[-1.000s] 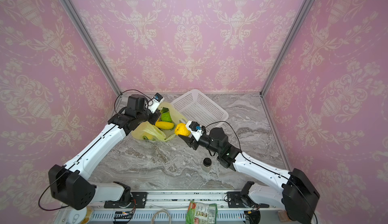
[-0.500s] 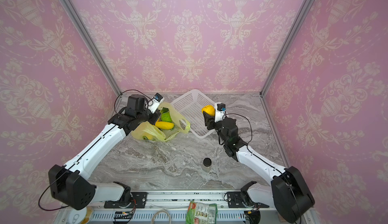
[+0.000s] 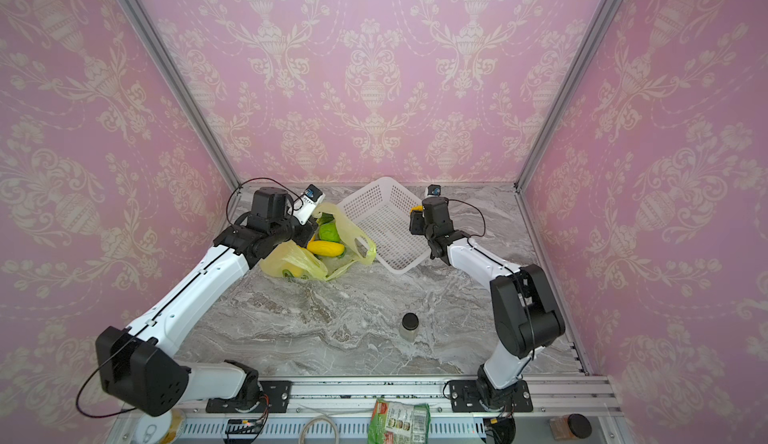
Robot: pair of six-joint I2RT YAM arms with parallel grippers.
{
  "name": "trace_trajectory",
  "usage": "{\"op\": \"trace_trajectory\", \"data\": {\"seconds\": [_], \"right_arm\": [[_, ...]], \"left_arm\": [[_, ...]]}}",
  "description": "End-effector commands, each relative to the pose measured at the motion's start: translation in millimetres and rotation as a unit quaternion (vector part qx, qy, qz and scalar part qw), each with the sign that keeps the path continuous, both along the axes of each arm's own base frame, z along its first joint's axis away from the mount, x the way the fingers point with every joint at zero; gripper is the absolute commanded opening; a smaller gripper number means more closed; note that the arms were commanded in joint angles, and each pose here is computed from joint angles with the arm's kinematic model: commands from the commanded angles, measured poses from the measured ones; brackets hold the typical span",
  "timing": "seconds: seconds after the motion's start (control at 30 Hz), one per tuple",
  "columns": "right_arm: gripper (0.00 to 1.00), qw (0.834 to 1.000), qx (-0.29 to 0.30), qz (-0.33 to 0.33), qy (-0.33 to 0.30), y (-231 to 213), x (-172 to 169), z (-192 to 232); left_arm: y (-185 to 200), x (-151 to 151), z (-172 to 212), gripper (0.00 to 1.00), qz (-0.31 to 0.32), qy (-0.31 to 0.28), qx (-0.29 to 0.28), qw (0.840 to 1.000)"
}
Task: Untie the knot of the plastic bag and take out the fruit
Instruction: 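Lower the yellow fruit into the white basket and open the right gripper, then withdraw the right gripper from the basket and move it over the bag opening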
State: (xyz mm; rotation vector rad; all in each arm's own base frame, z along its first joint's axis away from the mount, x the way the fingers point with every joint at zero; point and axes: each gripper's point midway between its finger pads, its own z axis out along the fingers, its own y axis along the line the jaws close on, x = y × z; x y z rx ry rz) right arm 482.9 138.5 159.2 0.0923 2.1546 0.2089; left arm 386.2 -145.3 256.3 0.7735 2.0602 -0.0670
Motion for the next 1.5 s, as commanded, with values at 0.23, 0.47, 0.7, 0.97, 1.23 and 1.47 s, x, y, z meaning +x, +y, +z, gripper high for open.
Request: {"op": "trace_trajectory", "data": {"seconds": [0.23, 0.47, 0.7, 0.97, 1.23, 1.47], "right_arm": [[0.38, 0.991, -0.077, -0.013, 0.109, -5.2, 25.3, -46.7], [0.47, 0.986, -0.095, -0.014, 0.133, -5.2, 35.3, -68.0], [0.73, 0.988, -0.091, -0.015, 0.127, -4.9, 35.5, -66.1], [0.92, 0.995, -0.049, -0.009, 0.083, -2.6, 17.5, -33.5], [1.0, 0.998, 0.043, -0.032, 0.017, -8.7, -20.6, 35.8], [1.0, 0.973, 0.191, -0.082, -0.096, -27.1, -63.8, 87.7]], "left_arm": [[-0.5, 0.0, 9.2, 0.06, 0.0, -0.004, -0.015, 1.0], [-1.1, -0.1, 8.0, 0.06, -0.001, -0.002, -0.015, 1.0], [-1.0, 0.1, 9.2, 0.07, -0.001, -0.003, -0.016, 1.0], [-0.9, 0.9, 8.2, 0.07, 0.0, -0.002, -0.017, 1.0], [-2.2, 1.1, 6.0, 0.07, -0.002, 0.003, -0.018, 1.0], [-2.4, 0.9, 6.9, 0.07, -0.002, 0.001, -0.019, 1.0]]}}
